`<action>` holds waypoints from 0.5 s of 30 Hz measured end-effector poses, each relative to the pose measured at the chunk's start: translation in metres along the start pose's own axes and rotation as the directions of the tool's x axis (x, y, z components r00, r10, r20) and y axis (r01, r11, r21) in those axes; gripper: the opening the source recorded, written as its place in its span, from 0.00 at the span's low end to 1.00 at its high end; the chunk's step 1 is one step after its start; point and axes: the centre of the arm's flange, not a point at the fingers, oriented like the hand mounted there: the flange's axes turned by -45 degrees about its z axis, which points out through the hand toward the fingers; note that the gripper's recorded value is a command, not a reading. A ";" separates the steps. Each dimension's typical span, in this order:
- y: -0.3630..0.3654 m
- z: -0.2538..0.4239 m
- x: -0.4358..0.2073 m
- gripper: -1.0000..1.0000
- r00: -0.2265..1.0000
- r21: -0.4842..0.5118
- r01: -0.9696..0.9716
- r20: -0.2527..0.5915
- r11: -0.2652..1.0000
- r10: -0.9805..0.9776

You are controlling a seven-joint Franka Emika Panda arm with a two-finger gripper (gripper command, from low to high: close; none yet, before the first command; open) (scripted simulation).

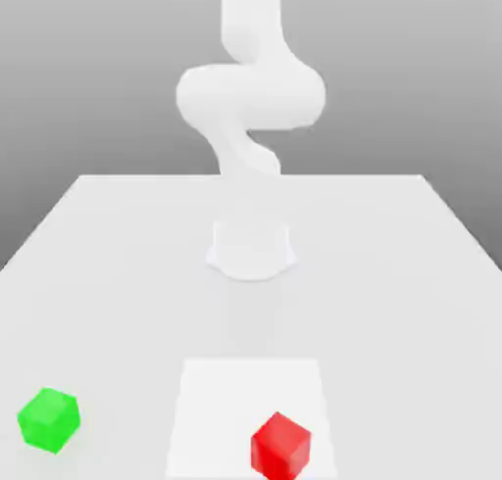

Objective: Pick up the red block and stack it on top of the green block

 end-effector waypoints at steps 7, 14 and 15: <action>-0.004 0.141 -0.021 0.50 0.962 0.137 0.182 0.180 0.974 -0.205; -0.019 0.265 -0.078 0.50 0.856 0.270 0.335 0.315 0.903 -0.411; -0.021 0.280 -0.088 0.50 0.835 0.288 0.355 0.331 0.890 -0.440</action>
